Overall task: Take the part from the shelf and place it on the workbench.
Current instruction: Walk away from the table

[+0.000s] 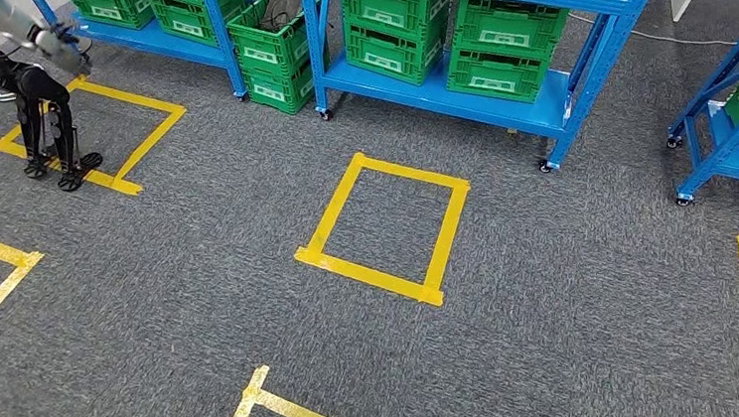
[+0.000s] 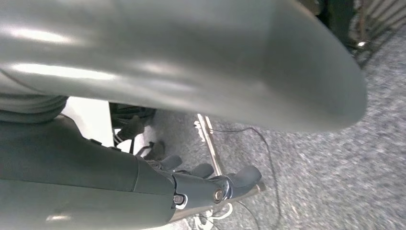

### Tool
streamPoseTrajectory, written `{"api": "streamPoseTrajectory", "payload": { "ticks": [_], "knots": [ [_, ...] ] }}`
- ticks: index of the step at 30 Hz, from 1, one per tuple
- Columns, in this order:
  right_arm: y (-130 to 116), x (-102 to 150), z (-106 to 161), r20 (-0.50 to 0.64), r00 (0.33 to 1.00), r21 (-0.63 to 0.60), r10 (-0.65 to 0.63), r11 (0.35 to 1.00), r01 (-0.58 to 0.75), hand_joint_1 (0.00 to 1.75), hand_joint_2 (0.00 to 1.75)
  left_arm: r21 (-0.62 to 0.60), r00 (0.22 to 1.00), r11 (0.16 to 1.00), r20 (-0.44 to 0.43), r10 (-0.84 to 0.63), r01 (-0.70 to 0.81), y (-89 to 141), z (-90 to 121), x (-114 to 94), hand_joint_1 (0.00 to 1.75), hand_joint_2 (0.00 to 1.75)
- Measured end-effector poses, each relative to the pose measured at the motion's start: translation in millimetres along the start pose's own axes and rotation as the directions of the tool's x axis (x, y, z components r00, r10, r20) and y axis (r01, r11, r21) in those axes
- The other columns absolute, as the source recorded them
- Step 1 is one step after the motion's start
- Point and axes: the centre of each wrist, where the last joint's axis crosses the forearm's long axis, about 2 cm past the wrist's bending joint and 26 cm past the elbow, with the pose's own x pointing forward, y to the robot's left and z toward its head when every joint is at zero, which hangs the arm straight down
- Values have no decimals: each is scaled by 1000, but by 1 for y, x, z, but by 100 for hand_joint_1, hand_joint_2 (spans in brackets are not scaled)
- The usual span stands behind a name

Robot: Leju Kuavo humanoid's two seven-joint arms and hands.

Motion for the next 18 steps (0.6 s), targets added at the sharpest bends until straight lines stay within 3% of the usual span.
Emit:
{"api": "streamPoseTrajectory", "payload": {
  "ticks": [18],
  "knots": [
    [-2, 2, -1, 1, 1000, 19, 9, 1000, -9, 0, 0, -105, 1000, 994, 4, 31, -30, -4, 0, 0, 0, 0]
  ]
}}
